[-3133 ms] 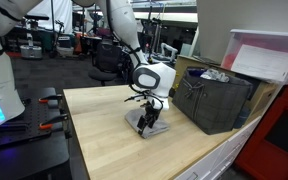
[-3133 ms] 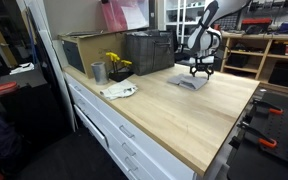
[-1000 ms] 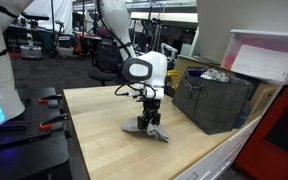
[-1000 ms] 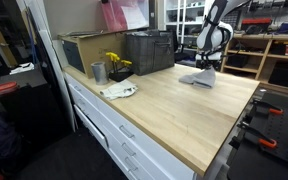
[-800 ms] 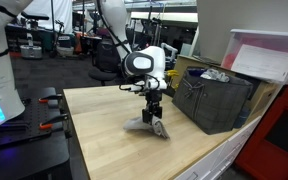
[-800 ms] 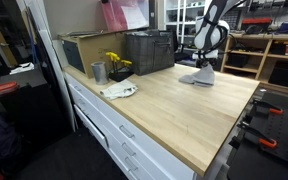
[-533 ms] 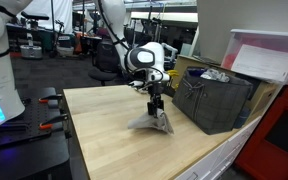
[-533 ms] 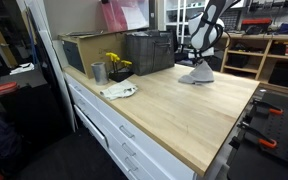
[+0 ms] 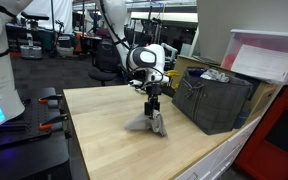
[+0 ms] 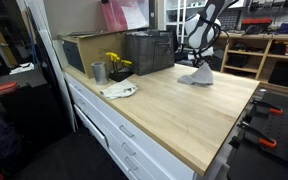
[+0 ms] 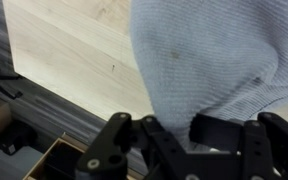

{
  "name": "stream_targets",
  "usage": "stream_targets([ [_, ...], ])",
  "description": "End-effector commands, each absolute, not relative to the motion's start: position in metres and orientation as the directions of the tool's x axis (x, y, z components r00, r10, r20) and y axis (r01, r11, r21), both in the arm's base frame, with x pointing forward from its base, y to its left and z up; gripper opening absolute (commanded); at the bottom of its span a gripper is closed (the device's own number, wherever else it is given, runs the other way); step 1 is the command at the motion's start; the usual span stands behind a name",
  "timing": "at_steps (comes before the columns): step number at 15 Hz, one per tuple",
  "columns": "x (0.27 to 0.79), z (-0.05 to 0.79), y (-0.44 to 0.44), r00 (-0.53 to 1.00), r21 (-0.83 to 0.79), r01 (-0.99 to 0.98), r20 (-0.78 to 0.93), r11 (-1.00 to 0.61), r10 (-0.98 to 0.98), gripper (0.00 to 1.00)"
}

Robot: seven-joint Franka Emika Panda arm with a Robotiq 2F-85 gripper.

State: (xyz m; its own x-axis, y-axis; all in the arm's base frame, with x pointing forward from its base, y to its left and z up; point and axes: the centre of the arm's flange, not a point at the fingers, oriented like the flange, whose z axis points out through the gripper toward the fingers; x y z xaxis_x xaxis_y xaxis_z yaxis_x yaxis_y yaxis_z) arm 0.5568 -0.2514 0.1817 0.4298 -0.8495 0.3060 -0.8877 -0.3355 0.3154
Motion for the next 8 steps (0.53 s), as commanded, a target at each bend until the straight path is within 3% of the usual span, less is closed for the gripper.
stream_targets([
  [1,0.541,0.179,-0.262,0.393,0.348,-0.885,0.203,-0.309,-0.897,0.00],
  [7,0.508,0.161,-0.277,0.311,0.414,-0.884,0.172,-0.218,-0.935,0.01],
  [8,0.504,0.162,-0.279,0.308,0.416,-0.886,0.192,-0.206,-0.932,0.26],
])
